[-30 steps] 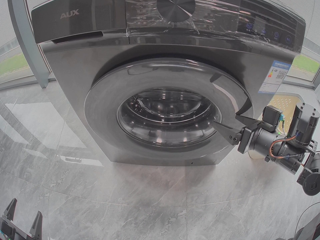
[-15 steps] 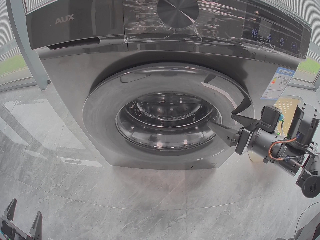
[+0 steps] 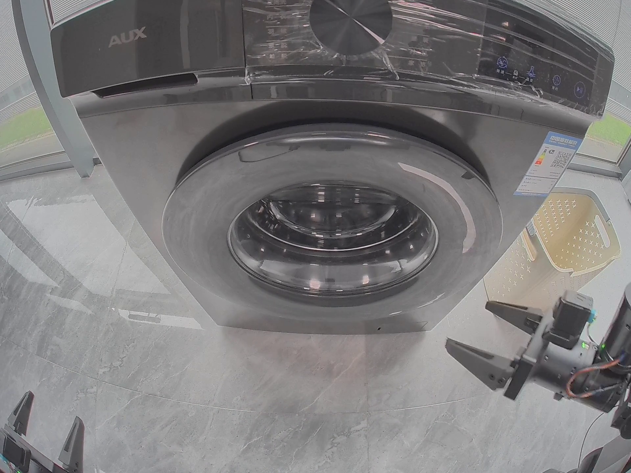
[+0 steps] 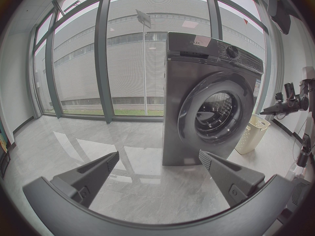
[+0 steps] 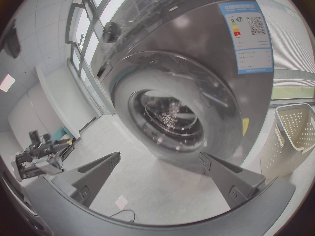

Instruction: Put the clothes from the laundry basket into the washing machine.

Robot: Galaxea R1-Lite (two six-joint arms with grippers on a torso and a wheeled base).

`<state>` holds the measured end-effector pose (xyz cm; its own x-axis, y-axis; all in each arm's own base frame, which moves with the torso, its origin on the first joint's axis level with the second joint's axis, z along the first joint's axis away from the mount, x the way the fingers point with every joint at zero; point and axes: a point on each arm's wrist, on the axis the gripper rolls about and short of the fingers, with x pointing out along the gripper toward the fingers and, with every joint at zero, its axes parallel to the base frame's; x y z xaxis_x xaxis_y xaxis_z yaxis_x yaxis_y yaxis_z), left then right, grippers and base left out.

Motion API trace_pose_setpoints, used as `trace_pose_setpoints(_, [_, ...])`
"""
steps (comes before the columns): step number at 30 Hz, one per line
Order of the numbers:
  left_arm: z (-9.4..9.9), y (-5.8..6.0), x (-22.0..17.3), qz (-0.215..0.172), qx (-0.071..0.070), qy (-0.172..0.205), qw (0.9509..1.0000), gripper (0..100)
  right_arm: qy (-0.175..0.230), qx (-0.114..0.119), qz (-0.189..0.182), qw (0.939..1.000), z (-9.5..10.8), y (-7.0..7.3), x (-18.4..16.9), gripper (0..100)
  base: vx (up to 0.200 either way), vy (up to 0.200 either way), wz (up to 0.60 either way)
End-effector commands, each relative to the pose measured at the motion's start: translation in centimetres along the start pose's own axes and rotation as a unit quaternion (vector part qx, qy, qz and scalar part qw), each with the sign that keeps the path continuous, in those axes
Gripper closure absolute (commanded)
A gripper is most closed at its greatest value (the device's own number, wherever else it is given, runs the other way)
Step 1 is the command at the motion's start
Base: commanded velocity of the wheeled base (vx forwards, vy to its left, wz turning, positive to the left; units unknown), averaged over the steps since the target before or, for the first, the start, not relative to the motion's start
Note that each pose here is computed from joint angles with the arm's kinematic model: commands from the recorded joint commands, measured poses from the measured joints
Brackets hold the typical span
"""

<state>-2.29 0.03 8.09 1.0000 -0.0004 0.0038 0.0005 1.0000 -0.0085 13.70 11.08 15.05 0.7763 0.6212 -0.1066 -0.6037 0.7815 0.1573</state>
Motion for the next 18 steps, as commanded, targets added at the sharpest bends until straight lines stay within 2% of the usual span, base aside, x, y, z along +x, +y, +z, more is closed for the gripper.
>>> trace_pose_setpoints(1, [-0.5, 0.0, 0.0, 0.001, 0.000, 0.001, 1.0000, 0, -0.057, 0.005, -0.001, 0.9984, -1.2, -0.4, -8.0, 0, 0.000, 0.000, 0.00])
trace_pose_setpoints(4, [-0.5, 0.0, 0.0, 0.001, 0.000, 0.001, 1.0000, 0, -0.087, 0.004, -0.049, 0.9950, -1.2, -1.1, -10.6, 0, 0.000, 0.000, 0.00])
trace_pose_setpoints(6, [-0.5, 0.0, 0.0, 0.000, 0.000, 0.001, 1.0000, 0, -0.104, 0.000, -0.102, 0.9893, -1.8, -1.5, -12.7, 0, 0.000, 0.000, 0.00])
trace_pose_setpoints(9, [-0.5, 0.0, 0.0, -0.001, 0.000, 0.001, 1.0000, 0, -0.121, -0.012, -0.166, 0.9787, -2.4, -1.5, -14.8, 0, 0.000, 0.000, 0.00])
trace_pose_setpoints(11, [-0.5, 0.0, 0.0, -0.001, 0.000, 0.001, 1.0000, 0, -0.141, -0.020, -0.210, 0.9673, -3.0, -1.0, -16.6, 0, 0.000, 0.000, 0.00])
trace_pose_setpoints(14, [-0.5, 0.0, 0.0, -0.001, 0.000, 0.001, 1.0000, 0, -0.147, -0.023, -0.238, 0.9598, -4.2, -0.2, -18.0, 0, 0.000, 0.000, 0.00])
trace_pose_setpoints(18, [-0.5, 0.0, 0.0, -0.001, 0.000, 0.001, 1.0000, 0, -0.152, -0.033, -0.254, 0.9546, -5.8, 0.5, -19.0, 0, 0.000, 0.000, 0.00])
